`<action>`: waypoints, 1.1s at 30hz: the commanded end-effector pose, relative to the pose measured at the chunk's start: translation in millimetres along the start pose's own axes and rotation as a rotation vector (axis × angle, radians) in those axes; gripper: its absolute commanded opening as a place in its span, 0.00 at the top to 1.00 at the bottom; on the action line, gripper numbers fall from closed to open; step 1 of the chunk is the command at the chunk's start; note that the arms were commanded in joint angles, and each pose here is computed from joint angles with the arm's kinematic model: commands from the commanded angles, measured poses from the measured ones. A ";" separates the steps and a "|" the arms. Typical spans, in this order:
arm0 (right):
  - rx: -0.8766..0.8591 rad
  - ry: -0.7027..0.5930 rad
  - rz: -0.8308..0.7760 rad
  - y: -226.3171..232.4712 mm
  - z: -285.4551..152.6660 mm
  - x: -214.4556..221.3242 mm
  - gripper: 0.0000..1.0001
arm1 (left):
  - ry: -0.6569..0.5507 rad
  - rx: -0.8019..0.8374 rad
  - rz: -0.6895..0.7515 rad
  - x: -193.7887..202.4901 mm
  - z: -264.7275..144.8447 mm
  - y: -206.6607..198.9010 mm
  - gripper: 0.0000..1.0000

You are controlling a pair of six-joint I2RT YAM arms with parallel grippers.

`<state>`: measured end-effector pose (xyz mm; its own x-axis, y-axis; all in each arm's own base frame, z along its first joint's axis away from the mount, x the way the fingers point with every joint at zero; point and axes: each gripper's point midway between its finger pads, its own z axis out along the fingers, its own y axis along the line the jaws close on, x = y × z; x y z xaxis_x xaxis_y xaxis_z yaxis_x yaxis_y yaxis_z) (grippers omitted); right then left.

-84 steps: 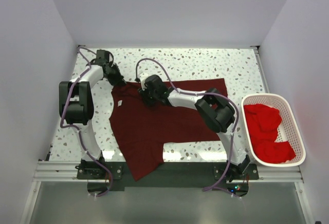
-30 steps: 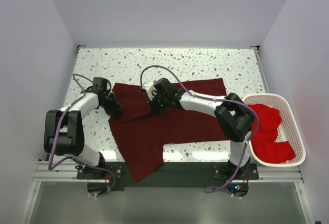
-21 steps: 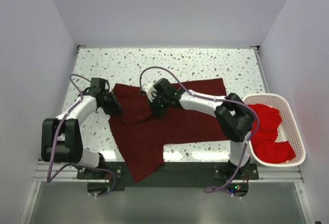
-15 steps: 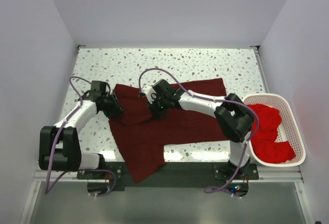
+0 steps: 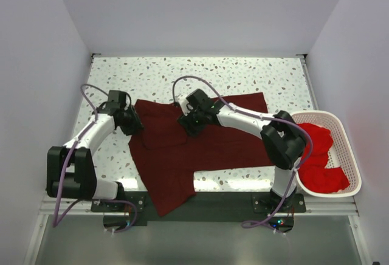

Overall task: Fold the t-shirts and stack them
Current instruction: Fold the tshirt

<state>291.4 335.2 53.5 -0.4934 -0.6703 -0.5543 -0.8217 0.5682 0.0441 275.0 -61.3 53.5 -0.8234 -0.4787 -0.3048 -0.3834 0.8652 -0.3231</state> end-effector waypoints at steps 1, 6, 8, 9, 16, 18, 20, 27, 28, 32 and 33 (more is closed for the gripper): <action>0.244 -0.135 0.237 -87.2 -51.0 -31.8 0.38 | -0.159 0.019 -0.007 -72.1 -5.6 -20.8 0.62; 0.485 -0.203 0.570 -200.2 -88.8 -1.3 0.39 | -0.216 0.030 -0.021 -129.8 11.1 -44.1 0.71; 0.528 -0.214 0.665 -224.8 -96.1 10.9 0.39 | -0.203 0.016 -0.037 -142.7 28.2 -45.3 0.76; 0.568 -0.218 0.722 -246.8 -103.8 23.4 0.40 | -0.198 0.011 -0.041 -146.0 33.5 -44.8 0.78; 0.622 -0.219 0.988 -309.9 -98.0 84.5 0.41 | -0.162 -0.073 -0.080 -157.3 74.5 -30.9 0.81; 0.619 -0.213 1.034 -320.1 -94.4 98.0 0.41 | -0.143 -0.084 -0.092 -152.5 83.2 -27.1 0.81; 0.603 -0.194 1.075 -322.7 -83.6 109.3 0.41 | -0.137 -0.100 -0.120 -153.6 87.6 -14.7 0.82; 0.674 -0.143 1.277 -343.2 -80.9 163.8 0.41 | -0.139 -0.187 -0.184 -156.6 95.9 20.0 0.84; 0.673 -0.143 1.300 -344.0 -81.3 168.1 0.41 | -0.141 -0.189 -0.187 -157.1 95.9 21.6 0.85; 0.687 -0.149 1.368 -349.8 -88.2 184.1 0.41 | -0.145 -0.205 -0.213 -159.9 95.7 35.9 0.85; 0.689 -0.157 1.373 -351.9 -90.3 185.4 0.41 | -0.142 -0.199 -0.220 -161.4 96.7 37.1 0.85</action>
<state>471.3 -14.8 25.1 -0.6934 0.4973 -0.5214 0.4530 0.8636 0.2212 433.3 3.9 17.4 -0.6866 -0.6366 -0.3512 -0.5748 0.7711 -0.2739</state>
